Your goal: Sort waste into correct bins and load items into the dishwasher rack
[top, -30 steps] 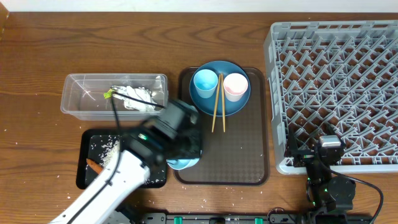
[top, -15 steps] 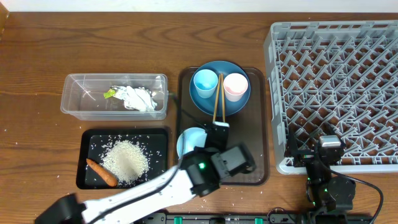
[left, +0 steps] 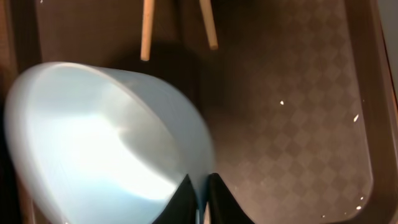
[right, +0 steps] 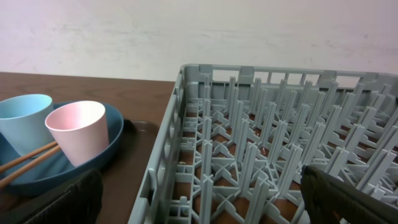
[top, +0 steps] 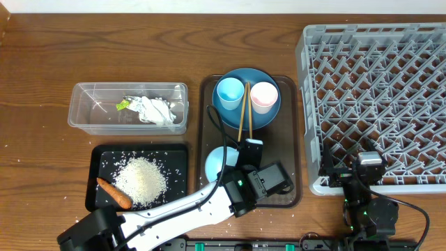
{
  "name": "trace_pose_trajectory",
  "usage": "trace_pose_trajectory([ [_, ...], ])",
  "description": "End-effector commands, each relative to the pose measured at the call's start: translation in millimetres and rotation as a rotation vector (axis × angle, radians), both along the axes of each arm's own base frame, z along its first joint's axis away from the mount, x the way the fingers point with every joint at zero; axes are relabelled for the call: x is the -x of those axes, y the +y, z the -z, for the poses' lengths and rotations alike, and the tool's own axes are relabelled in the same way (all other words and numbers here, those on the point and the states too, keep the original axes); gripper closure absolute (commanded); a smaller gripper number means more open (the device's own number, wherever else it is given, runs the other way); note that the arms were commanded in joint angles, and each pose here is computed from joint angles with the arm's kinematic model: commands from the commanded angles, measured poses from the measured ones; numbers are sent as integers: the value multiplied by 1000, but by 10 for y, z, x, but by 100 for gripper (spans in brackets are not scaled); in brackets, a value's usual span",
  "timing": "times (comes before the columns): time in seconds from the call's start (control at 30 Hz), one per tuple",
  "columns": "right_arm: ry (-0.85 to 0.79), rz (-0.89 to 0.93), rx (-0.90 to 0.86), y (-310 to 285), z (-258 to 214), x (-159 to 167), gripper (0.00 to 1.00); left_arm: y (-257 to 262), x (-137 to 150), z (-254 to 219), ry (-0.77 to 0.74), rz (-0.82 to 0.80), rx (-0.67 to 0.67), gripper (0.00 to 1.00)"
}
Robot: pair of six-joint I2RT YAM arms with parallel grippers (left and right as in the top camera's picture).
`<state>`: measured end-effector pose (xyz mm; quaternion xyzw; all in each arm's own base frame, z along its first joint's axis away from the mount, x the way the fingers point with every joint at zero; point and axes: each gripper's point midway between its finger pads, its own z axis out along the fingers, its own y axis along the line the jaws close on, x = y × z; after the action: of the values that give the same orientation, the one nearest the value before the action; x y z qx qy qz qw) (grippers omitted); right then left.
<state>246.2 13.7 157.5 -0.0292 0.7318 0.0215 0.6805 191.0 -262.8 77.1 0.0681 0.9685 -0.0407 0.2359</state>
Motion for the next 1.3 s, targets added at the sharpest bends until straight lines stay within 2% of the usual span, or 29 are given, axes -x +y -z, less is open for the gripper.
trace_pose_trajectory([
  [0.0, 6, 2, 4, -7, 19, -1, 1, -65, 16, -35, 10, 1, 28, 86],
  [0.1, 6, 3, 4, -8, 19, -1, 1, -92, 55, -21, 34, 11, 40, 85],
  [0.13, 6, 2, 4, -7, 19, -1, 1, -90, 55, -21, 34, 11, 39, 83],
  [0.17, 6, 2, 4, -7, 19, -1, 1, -89, 54, -21, 33, 11, 38, 76],
  [0.23, 6, 2, 4, -7, 19, -1, 1, -87, 46, -26, 28, 11, 36, 73],
  [0.43, 6, 2, 4, -7, 19, -1, 1, -104, -7, -114, 1, 39, 43, 72],
  [0.6, 6, 2, 4, -7, 19, -1, 1, -26, -141, -398, -45, 39, 92, 70],
  [0.73, 6, 2, 4, -7, 19, -1, 1, 274, -300, -637, -53, -50, 116, 66],
  [0.93, 6, 3, 4, -8, 19, -1, 1, 1055, -510, -829, -26, -171, 52, 64],
  [1.13, 6, 2, 4, -7, 19, -1, 1, 1688, -405, -797, 58, -321, -40, 61],
  [1.2, 6, 2, 4, -7, 19, -1, 1, 1785, -326, -763, 94, -337, -72, 47],
  [1.27, 6, 2, 4, -7, 19, -1, 1, 1818, -276, -741, 116, -338, -91, 43],
])
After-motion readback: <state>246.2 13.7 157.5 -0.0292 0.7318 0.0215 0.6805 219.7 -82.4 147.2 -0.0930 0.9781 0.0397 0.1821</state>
